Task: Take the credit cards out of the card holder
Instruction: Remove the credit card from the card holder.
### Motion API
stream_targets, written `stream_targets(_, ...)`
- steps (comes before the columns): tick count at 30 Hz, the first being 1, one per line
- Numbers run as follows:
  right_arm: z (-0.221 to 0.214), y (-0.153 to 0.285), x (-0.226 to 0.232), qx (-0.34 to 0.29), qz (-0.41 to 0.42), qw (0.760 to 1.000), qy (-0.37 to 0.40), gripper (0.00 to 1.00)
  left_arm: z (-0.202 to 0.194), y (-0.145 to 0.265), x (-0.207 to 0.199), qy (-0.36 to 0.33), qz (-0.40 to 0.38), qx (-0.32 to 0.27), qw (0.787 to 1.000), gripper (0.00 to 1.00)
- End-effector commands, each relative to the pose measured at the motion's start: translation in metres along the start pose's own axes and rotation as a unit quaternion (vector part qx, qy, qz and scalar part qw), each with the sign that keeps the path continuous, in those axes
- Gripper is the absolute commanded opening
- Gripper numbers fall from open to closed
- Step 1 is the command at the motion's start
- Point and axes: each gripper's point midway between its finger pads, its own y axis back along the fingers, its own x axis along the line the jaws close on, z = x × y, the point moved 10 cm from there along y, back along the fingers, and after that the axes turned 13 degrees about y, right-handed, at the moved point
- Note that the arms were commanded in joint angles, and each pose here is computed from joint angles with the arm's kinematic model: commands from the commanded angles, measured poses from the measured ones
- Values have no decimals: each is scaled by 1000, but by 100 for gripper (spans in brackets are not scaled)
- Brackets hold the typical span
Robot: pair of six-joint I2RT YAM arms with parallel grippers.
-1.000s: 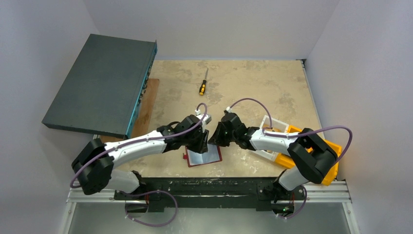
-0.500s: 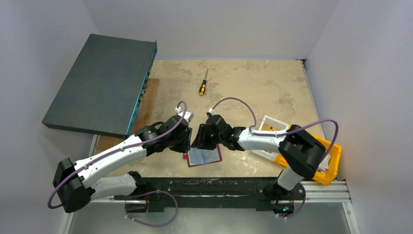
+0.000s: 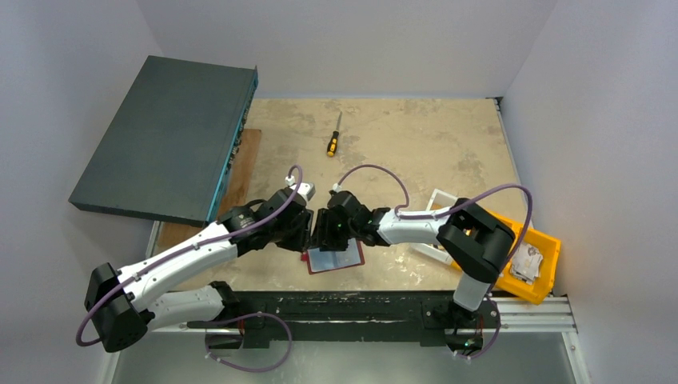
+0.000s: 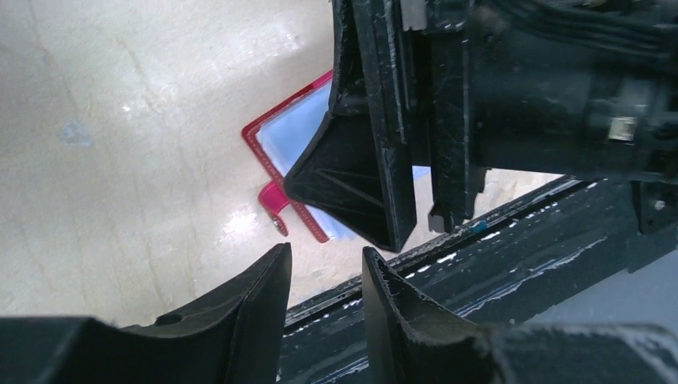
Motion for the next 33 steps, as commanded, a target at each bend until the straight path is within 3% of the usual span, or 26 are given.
stream_targets(1, 28, 36, 16, -66, 25, 997, -2, 48, 16, 2, -23, 12, -57, -13, 998, 38)
stream_targets(10, 35, 81, -38, -118, -55, 991, -29, 46, 24, -34, -54, 48, -88, 28, 995, 37)
stream_targets(21, 5, 78, -57, -81, -144, 985, 41, 17, 17, -89, -32, 172, -105, 57, 978, 23)
stream_targets(33, -3, 67, -54, -61, -178, 979, 80, 7, 0, -122, -14, 219, -108, 85, 966, 19)
